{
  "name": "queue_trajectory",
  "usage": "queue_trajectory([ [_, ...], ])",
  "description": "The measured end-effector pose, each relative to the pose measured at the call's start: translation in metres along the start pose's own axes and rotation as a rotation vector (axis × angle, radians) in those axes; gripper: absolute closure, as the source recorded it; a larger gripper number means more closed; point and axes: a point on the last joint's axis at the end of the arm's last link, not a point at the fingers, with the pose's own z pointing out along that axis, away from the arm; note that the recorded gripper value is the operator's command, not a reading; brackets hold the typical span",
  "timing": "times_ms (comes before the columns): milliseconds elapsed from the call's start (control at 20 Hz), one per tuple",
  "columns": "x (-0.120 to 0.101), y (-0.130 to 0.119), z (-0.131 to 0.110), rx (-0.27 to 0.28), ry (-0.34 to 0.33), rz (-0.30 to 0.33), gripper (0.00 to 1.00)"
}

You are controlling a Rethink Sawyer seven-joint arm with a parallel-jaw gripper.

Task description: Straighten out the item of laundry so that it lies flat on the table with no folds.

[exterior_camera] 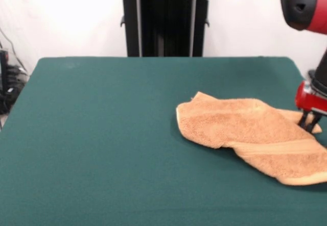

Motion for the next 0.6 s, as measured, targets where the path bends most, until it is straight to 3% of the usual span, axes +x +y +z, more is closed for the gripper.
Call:
queue_trajectory([
  [300,0.024,-0.022,-0.011,0.06,0.221,0.015,1.0],
  [600,0.046,-0.035,-0.022,0.093,0.311,0.013,1.0],
])
